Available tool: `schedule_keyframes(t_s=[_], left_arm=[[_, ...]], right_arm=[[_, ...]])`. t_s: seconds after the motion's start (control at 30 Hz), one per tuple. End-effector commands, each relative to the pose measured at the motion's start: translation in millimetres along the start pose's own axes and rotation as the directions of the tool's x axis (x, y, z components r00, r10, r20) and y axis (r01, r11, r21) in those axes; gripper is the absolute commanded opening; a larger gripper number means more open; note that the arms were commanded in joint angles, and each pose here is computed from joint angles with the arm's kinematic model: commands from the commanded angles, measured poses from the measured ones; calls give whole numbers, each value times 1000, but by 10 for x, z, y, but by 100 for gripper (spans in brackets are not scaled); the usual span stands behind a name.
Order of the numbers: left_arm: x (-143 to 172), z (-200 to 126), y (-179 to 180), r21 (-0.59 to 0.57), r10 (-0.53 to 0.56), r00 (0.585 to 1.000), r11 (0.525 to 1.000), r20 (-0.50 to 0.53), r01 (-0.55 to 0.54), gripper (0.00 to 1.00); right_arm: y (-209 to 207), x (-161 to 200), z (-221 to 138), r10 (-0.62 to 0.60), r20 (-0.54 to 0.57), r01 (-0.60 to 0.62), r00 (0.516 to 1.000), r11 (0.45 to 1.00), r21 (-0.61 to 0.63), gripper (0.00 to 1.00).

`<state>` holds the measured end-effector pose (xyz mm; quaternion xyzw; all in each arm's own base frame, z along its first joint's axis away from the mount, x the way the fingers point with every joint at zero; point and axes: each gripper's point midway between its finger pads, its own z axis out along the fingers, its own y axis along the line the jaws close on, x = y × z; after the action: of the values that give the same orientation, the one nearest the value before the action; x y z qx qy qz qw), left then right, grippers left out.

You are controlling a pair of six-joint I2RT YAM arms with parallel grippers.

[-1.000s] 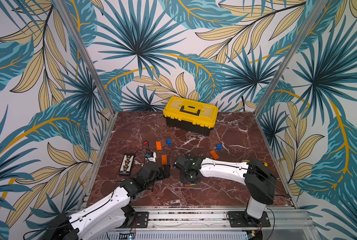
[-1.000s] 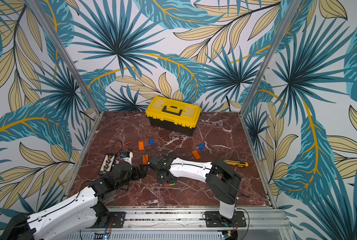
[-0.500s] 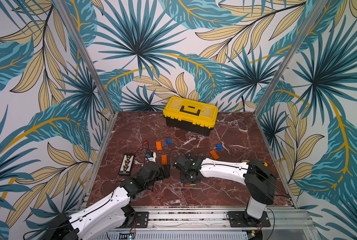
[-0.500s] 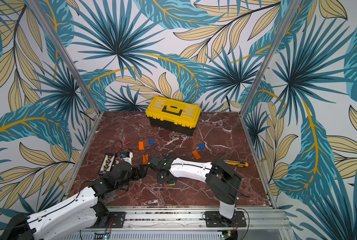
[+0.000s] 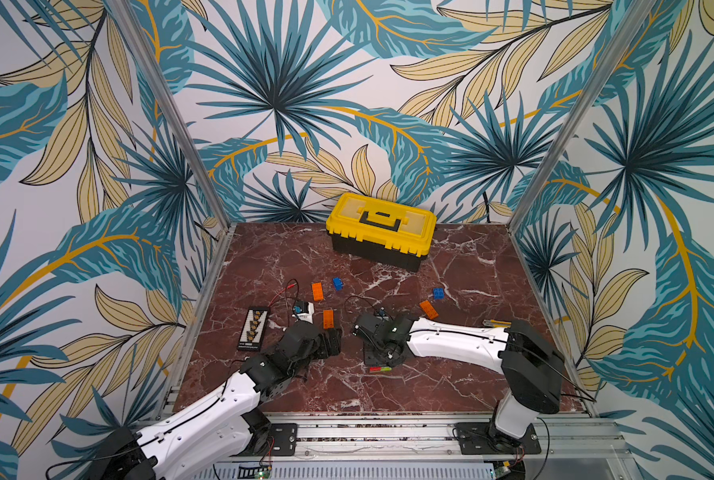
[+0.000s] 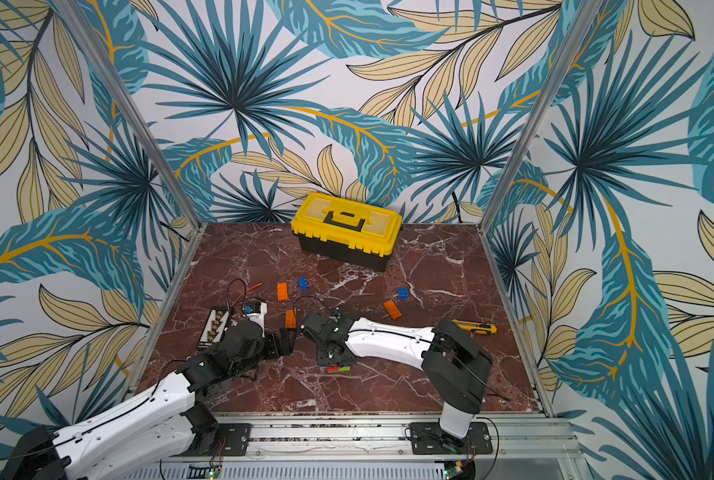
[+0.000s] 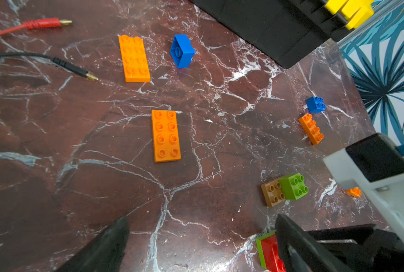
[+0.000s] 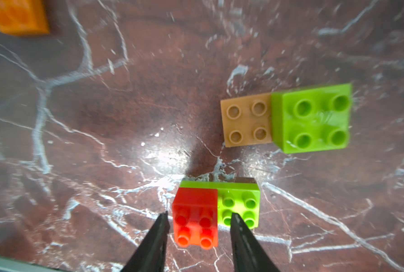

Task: Assemble the number 5 with lego
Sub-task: Assemble the lego brick with the lego brick, then pick up the lego brick from the center of the board.

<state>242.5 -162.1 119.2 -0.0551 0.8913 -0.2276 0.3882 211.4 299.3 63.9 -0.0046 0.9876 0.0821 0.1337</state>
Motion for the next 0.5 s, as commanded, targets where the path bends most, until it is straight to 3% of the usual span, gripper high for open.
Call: schedule_keyframes(t_s=[0.0,0.2,0.47], left_arm=[[-223,-74,-240,68,26,999,997,34,-29,100],[-246,-38,-581,183,57,998,982,-30,-51,100],[-181,122,-1141,264,181,970,955,-161,-135,100]], right_arm=[[-62,-223,-245,29,124,-25,992,999,-31,52],[-710,-440,-481,164,263,-170,951,985,1,66],[-2034,-407,-373,364,256,-395,895,915,82,68]])
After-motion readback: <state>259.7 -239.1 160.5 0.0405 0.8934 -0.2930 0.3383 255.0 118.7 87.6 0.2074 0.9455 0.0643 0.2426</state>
